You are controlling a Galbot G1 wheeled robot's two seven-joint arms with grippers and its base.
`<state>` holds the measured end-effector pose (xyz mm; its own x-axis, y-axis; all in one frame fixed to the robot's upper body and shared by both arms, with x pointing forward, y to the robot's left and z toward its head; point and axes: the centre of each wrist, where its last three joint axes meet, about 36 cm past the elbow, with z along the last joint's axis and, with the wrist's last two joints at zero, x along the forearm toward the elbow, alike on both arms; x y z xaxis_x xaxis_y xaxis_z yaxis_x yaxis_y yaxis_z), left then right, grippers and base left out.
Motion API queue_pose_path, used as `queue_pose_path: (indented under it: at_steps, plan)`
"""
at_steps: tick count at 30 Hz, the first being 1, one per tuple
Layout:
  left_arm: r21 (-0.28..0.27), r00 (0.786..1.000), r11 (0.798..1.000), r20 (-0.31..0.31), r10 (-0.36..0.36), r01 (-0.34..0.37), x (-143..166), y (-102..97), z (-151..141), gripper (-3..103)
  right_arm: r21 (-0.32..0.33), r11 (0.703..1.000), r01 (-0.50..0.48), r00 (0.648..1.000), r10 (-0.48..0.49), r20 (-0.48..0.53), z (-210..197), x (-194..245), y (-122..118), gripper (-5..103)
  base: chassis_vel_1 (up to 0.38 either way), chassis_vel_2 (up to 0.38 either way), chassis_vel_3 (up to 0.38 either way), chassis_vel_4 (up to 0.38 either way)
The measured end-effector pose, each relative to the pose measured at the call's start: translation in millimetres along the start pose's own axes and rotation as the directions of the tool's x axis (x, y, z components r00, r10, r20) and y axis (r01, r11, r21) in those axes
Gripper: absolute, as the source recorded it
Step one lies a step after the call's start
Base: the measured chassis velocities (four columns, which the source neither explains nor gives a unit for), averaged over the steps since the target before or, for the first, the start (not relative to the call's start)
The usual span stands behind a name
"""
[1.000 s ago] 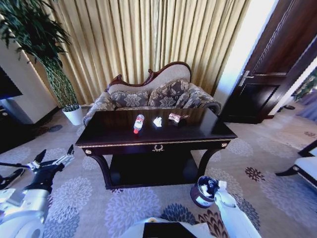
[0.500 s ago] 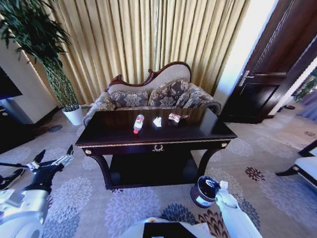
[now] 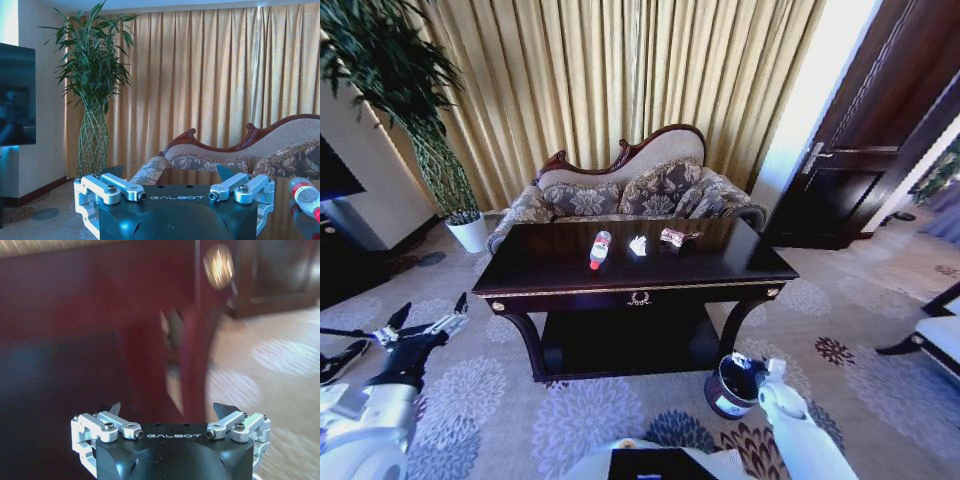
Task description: Move to the front of the table and place the trash on the table into the trash bin.
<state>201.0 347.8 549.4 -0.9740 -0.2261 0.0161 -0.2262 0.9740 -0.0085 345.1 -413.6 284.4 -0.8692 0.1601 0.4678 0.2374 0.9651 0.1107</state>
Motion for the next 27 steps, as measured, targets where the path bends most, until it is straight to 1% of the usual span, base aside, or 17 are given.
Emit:
queue_pose_path:
  at_steps: [2, 3, 4, 5, 7, 8, 10, 11, 12, 13, 16, 17, 18, 22, 27]
  plan:
    - [0.001, 1.0, 1.0, -0.003, 0.002, -0.002, 0.6, -0.1, 0.6, 100, -0.03, 0.997, 0.072, 0.992, -0.068, 0.108, -28.7, 20.1, 13.9, 100, 0.0, 0.0, 0.0, 0.0]
    - [0.001, 1.0, 1.0, -0.003, 0.002, -0.002, 0.6, -0.1, 0.6, 100, -0.03, 0.997, 0.072, 0.992, -0.068, 0.108, -28.7, 20.1, 13.9, 100, 0.0, 0.0, 0.0, 0.0]
    - [0.001, 1.0, 1.0, -0.004, 0.004, -0.004, 0.7, -0.1, 0.7, 100, -0.035, 0.995, 0.097, 0.984, -0.091, 0.153, -40.7, 30.3, 21.1, 100, 0.0, 0.0, 0.0, 0.0]
    - [0.001, 1.0, 1.0, -0.005, 0.005, -0.005, 0.7, -0.1, 0.7, 100, -0.037, 0.993, 0.114, 0.979, -0.106, 0.175, -47.2, 37.2, 26.4, 100, 0.0, 0.0, 0.0, 0.0]
    - [-0.001, 1.0, 1.0, -0.005, 0.014, -0.014, 0.7, 0.0, 0.6, 100, -0.017, 0.986, 0.163, 0.959, -0.155, 0.239, -70.1, 62.9, 45.6, 100, 0.0, 0.0, 0.0, 0.0]
    - [-0.001, 1.0, 1.0, -0.005, 0.014, -0.014, 0.7, 0.0, 0.6, 100, -0.017, 0.986, 0.163, 0.959, -0.155, 0.239, -70.1, 62.9, 45.6, 100, 0.0, 0.0, 0.0, 0.0]
    - [-0.003, 1.0, 1.0, -0.005, 0.015, -0.015, 1.4, 0.4, 1.0, 100, 0.015, 0.981, 0.191, 0.944, -0.188, 0.271, -89.0, 89.1, 64.3, 100, 0.0, 0.0, 0.0, 0.0]
    - [-0.003, 1.0, 1.0, -0.009, 0.015, -0.015, 2.3, 0.6, 1.5, 100, 0.042, 0.977, 0.207, 0.931, -0.21, 0.297, -100.3, 108.1, 77.9, 100, 0.0, 0.0, 0.0, 0.0]
    - [-0.003, 1.0, 1.0, -0.01, 0.014, -0.014, 2.7, 0.7, 1.8, 100, 0.059, 0.975, 0.213, 0.924, -0.22, 0.312, -105.2, 116.2, 83.9, 100, 0.0, 0.0, 0.0, 0.0]
    - [-0.003, 1.0, 1.0, -0.01, 0.014, -0.014, 2.7, 0.7, 1.8, 100, 0.059, 0.975, 0.213, 0.924, -0.22, 0.312, -105.2, 116.2, 83.9, 100, 0.0, 0.0, 0.0, 0.0]
    - [-0.004, 1.0, 1.0, -0.012, 0.014, -0.014, 3.3, 0.8, 2.2, 100, 0.108, 0.969, 0.223, 0.905, -0.247, 0.347, -115.3, 135.0, 99.4, 100, 0.0, 0.0, 0.0, 0.0]
    - [-0.005, 1.0, 1.0, -0.013, 0.014, -0.014, 3.4, 1.0, 2.1, 100, 0.131, 0.963, 0.237, 0.892, -0.269, 0.363, -123.2, 147.5, 110.8, 100, 0.0, 0.0, 0.0, 0.0]
    - [-0.005, 1.0, 1.0, -0.013, 0.014, -0.014, 3.4, 1.0, 2.1, 100, 0.131, 0.963, 0.237, 0.892, -0.269, 0.363, -123.2, 147.5, 110.8, 100, 0.0, 0.0, 0.0, 0.0]
    - [-0.021, 1.0, 1.0, -0.009, 0.018, -0.018, 2.3, 2.7, -0.2, 100, 0.147, 0.956, 0.254, 0.881, -0.291, 0.372, -132.5, 159.3, 123.7, 100, 0.0, 0.0, 0.0, 0.0]
    - [-0.037, 1.0, 0.999, -0.008, 0.027, -0.027, 0.2, 4.1, -3.2, 100, 0.16, 0.952, 0.26, 0.869, -0.303, 0.39, -139.2, 163.8, 128.5, 100, 0.0, 0.0, 0.0, 0.0]
